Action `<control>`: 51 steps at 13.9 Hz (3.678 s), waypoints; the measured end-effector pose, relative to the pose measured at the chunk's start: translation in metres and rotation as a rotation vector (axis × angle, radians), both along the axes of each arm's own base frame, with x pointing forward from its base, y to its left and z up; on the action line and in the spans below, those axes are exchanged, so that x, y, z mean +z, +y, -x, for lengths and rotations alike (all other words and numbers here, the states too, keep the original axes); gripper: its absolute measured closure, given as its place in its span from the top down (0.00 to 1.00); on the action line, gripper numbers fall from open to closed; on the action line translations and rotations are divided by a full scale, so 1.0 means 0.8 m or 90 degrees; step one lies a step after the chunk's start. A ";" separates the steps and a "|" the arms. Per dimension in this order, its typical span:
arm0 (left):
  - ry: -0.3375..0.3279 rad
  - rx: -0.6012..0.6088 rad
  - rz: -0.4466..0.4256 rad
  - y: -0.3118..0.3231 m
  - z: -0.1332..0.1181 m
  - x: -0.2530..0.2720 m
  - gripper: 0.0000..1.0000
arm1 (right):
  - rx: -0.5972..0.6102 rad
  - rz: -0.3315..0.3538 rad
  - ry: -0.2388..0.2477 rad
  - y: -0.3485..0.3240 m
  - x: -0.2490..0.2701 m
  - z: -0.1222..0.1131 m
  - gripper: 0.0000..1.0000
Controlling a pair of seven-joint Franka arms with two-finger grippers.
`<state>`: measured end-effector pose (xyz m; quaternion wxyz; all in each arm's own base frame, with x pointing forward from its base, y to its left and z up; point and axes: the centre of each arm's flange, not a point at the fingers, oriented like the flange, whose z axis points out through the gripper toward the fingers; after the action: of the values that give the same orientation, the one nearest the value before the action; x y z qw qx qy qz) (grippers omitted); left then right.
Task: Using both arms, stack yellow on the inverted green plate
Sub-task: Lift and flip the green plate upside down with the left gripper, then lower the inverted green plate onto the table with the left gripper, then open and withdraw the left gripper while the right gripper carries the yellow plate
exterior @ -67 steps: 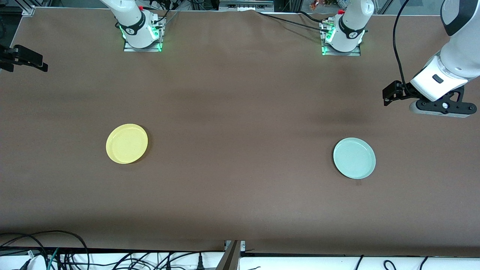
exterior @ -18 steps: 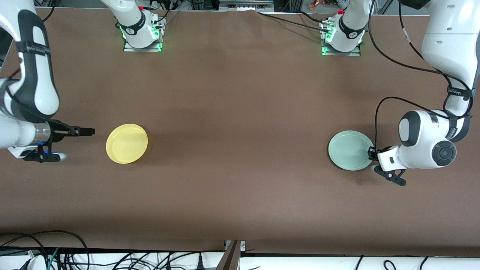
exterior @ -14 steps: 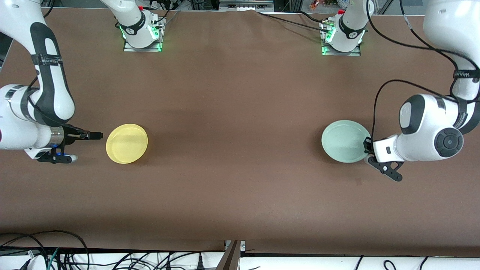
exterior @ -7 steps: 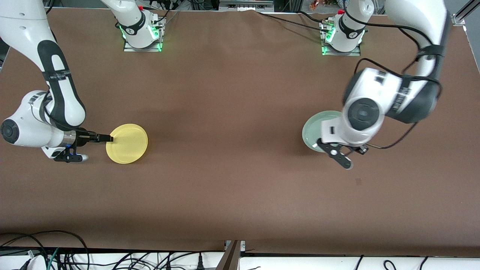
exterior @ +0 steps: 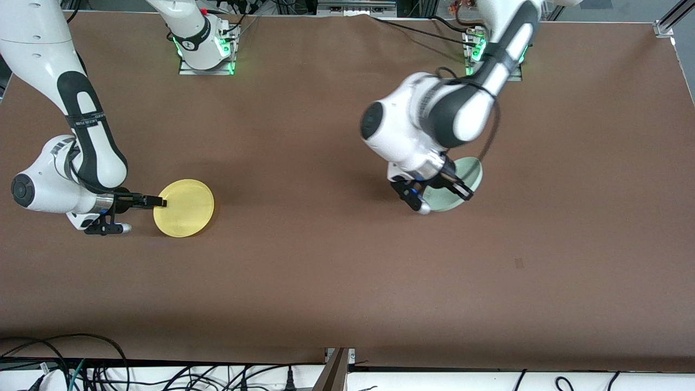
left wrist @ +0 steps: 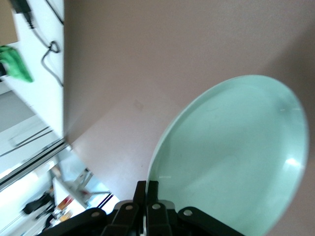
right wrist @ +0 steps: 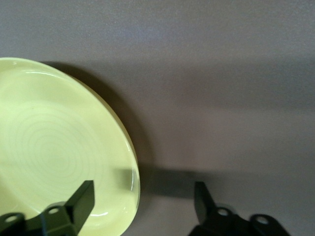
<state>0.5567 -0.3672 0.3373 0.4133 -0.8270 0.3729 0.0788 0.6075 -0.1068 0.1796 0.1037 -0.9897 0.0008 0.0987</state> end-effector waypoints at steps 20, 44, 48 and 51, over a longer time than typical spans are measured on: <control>-0.374 0.054 -0.091 -0.185 0.165 -0.160 0.16 | 0.057 -0.049 0.016 0.025 0.100 -0.047 0.02; -0.165 0.628 0.433 0.187 -0.152 0.156 1.00 | -0.079 -0.031 0.060 0.406 0.093 -0.044 0.02; -0.117 0.569 0.440 0.262 -0.119 0.267 1.00 | -0.161 -0.057 0.051 0.504 0.092 -0.021 0.02; -0.078 0.516 0.465 0.301 -0.088 0.312 1.00 | -0.207 -0.093 0.040 0.565 0.089 -0.002 0.02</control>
<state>0.6267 -0.1267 0.5870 0.0571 -0.9972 0.0032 0.0490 0.6093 0.3453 0.2510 0.1900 -0.9628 0.1571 0.1110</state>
